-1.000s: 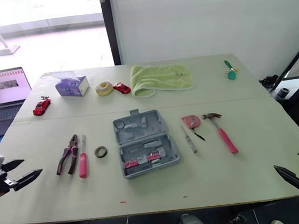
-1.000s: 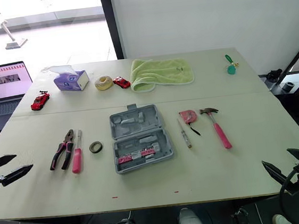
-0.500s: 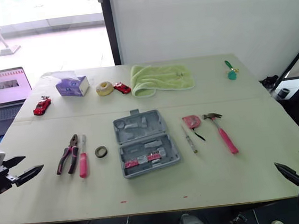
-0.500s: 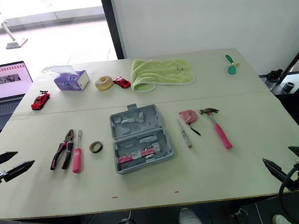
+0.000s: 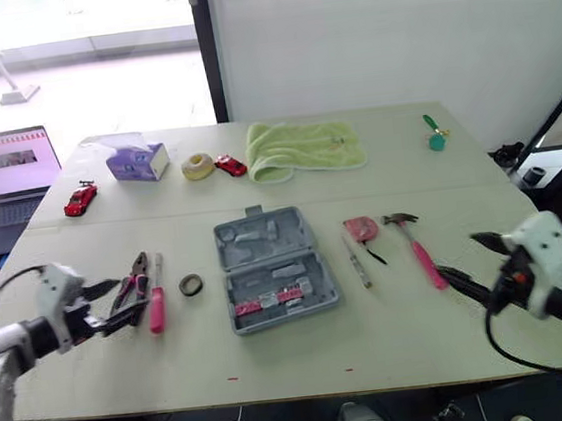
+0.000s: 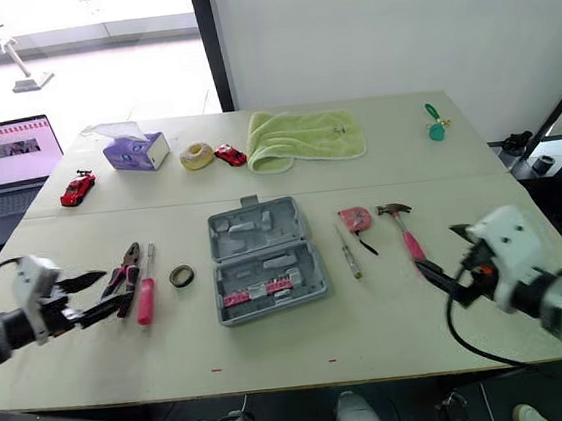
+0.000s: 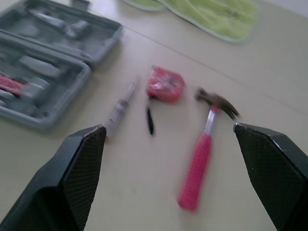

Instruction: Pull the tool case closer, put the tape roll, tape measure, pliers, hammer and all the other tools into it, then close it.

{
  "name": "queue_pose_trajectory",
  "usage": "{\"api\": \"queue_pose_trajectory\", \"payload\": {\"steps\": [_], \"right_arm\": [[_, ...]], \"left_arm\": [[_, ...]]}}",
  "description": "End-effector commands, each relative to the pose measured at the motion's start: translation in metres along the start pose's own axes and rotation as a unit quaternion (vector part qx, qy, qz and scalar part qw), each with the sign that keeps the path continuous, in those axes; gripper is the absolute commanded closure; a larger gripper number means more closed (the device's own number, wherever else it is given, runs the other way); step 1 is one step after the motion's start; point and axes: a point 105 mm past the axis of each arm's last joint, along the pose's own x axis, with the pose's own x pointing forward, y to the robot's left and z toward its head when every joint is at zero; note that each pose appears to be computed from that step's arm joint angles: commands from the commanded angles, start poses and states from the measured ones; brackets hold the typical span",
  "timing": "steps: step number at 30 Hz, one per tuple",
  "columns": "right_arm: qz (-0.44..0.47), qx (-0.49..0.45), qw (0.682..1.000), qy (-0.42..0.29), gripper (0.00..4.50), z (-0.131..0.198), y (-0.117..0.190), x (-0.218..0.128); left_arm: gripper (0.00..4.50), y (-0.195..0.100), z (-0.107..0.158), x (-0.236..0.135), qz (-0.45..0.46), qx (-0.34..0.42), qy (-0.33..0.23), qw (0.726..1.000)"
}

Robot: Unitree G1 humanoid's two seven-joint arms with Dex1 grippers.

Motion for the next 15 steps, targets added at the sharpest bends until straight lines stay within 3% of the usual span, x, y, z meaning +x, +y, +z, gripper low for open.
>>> {"api": "queue_pose_trajectory", "payload": {"steps": [1,6,7,9,15], "right_arm": [[0.038,-0.042,0.998,0.029,1.73,0.002,0.011,0.035],[0.099,-0.091,0.989,0.057,4.27,0.009,0.026,0.087],[0.109,-0.098,0.987,0.065,4.5,0.009,0.029,0.094],[0.131,-0.128,0.979,0.087,4.5,0.006,0.034,0.11],[0.145,-0.194,0.96,0.139,4.5,-0.002,0.036,0.152]], "left_arm": [[0.52,-0.008,0.016,0.028,-0.014,0.036,-0.003,0.999],[2.93,-0.011,0.006,0.052,-0.044,0.079,0.043,0.995],[3.49,-0.011,0.005,0.055,-0.047,0.082,0.047,0.994],[4.47,-0.011,0.002,0.058,-0.055,0.095,0.063,0.992],[4.47,-0.014,-0.002,0.072,-0.075,0.14,0.11,0.981]]}}
